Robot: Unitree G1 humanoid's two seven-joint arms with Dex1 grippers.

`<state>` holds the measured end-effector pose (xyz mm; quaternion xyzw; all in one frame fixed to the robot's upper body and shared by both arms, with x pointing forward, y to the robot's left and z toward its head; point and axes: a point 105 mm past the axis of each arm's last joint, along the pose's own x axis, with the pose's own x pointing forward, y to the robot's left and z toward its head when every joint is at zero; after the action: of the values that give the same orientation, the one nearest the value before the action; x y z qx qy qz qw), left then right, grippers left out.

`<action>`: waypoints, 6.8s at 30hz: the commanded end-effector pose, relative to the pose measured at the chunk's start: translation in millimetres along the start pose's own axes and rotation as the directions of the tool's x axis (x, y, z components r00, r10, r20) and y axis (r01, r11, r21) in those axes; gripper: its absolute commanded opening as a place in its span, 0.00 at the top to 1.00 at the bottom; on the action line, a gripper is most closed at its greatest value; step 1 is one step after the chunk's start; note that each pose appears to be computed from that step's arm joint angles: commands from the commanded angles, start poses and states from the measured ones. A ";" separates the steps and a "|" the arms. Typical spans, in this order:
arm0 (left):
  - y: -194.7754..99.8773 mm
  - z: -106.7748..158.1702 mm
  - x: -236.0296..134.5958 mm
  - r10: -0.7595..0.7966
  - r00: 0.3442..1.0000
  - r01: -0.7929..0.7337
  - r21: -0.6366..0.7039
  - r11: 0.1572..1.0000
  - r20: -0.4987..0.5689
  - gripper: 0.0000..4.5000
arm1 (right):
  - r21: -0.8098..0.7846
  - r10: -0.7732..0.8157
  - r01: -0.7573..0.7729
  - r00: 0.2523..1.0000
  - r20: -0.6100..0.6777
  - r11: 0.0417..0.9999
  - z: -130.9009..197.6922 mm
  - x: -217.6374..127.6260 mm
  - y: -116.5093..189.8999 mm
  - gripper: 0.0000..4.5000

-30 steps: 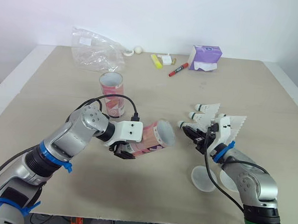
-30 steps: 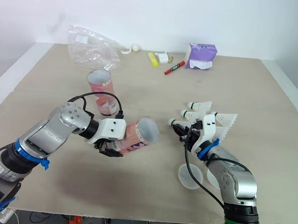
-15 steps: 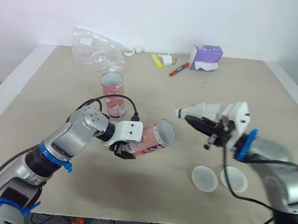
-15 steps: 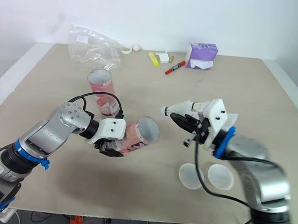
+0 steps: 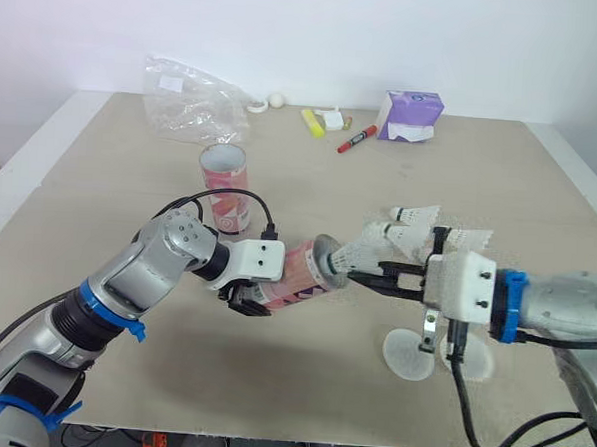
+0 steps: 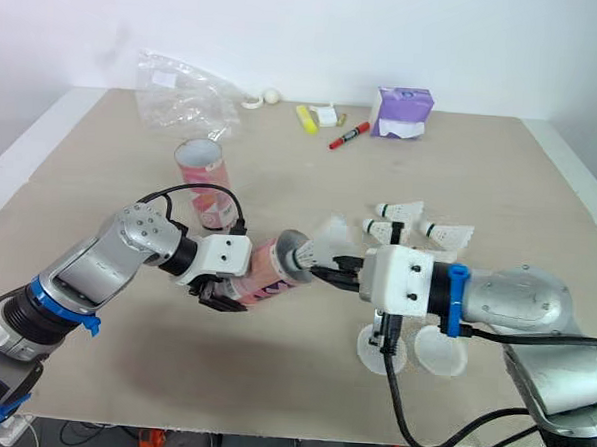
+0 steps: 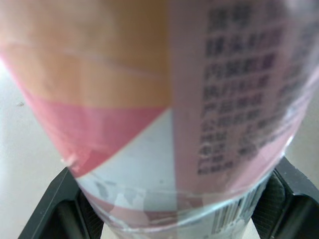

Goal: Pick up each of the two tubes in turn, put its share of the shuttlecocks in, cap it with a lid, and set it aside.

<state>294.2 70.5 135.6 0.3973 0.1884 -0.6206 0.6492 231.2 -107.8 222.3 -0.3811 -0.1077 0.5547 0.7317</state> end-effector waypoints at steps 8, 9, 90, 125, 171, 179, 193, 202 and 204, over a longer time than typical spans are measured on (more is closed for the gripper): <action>-3.1 -2.8 1.0 0.003 1.000 -0.003 -0.006 1.000 -0.013 0.27 | 0.008 0.002 -0.003 0.997 0.074 1.000 16.3 -0.3 -6.0 0.52; -3.3 -2.8 1.2 0.002 1.000 -0.003 -0.007 1.000 -0.013 0.27 | 0.039 -0.021 0.018 0.996 0.087 0.999 17.4 -4.1 -8.4 0.43; -4.0 4.1 8.0 -0.004 1.000 0.003 0.023 1.000 0.019 0.27 | 0.053 -0.121 0.126 0.989 -0.089 0.991 16.1 -50.2 -19.9 0.99; -5.8 8.6 11.5 -0.004 0.999 0.003 0.037 0.999 0.032 0.27 | 0.161 0.010 0.011 0.992 -0.128 0.987 9.8 -45.1 -52.2 0.16; -2.4 8.1 14.0 0.013 0.999 -0.015 0.035 0.999 0.041 0.27 | -0.011 0.447 -0.456 0.877 -0.176 0.890 -18.2 67.9 -34.4 0.99; 0.1 3.9 13.4 0.017 0.999 -0.019 0.042 0.999 0.041 0.27 | 0.078 0.314 -0.306 0.942 -0.117 0.949 5.3 5.9 -56.9 0.99; -18.9 55.2 30.4 -0.038 0.813 0.039 0.012 0.999 0.581 0.27 | 0.401 0.134 -0.011 0.951 -0.279 0.916 -44.9 -74.9 -14.9 0.99; -7.7 45.8 61.7 0.065 0.762 -0.051 -0.041 0.998 0.644 0.27 | 0.460 0.160 0.013 0.928 -0.336 0.888 -65.5 -82.2 9.1 0.99; -4.9 43.1 69.2 0.094 0.761 -0.081 -0.050 0.995 0.641 0.27 | 0.466 0.179 0.004 0.920 -0.348 0.885 -69.5 -83.7 13.3 0.99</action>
<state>286.7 -5.3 106.3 0.1534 -0.0328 -0.6970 0.6997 231.2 -209.5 178.3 -0.2761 0.2009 0.5212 0.7822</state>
